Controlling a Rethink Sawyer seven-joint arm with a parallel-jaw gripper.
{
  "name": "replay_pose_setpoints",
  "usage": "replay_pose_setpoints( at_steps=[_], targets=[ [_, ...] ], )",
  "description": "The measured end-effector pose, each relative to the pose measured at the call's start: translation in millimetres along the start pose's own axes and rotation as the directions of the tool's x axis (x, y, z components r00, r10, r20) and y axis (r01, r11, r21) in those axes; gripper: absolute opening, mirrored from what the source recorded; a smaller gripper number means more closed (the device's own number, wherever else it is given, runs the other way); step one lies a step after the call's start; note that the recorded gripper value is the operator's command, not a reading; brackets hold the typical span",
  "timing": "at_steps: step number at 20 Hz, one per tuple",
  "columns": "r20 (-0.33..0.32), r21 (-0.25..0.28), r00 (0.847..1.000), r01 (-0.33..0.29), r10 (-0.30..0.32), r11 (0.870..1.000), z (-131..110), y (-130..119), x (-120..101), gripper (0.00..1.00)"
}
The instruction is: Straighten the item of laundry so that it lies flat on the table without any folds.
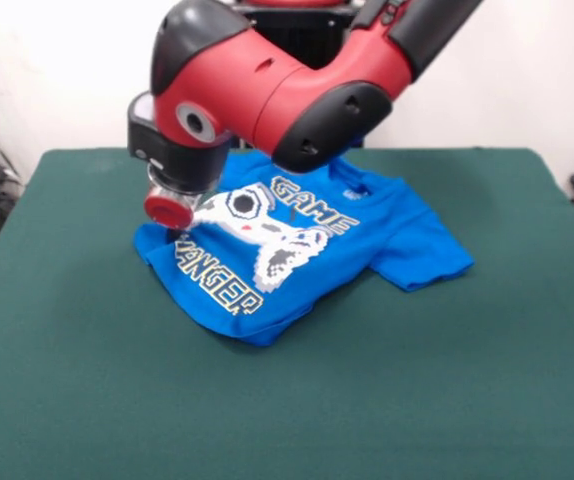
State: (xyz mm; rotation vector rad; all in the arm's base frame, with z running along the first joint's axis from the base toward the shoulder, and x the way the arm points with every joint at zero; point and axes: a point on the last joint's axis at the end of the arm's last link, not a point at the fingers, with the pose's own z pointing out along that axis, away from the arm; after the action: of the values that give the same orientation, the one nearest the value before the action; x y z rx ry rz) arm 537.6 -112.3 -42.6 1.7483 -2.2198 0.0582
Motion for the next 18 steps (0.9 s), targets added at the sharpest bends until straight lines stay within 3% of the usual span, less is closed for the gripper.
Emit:
replay_pose_setpoints(
  at_steps=[18],
  targets=[
    [0.061,0.042,0.992,-0.110,0.108,0.993,-11.9,-9.7,34.5,0.00]
  ],
)
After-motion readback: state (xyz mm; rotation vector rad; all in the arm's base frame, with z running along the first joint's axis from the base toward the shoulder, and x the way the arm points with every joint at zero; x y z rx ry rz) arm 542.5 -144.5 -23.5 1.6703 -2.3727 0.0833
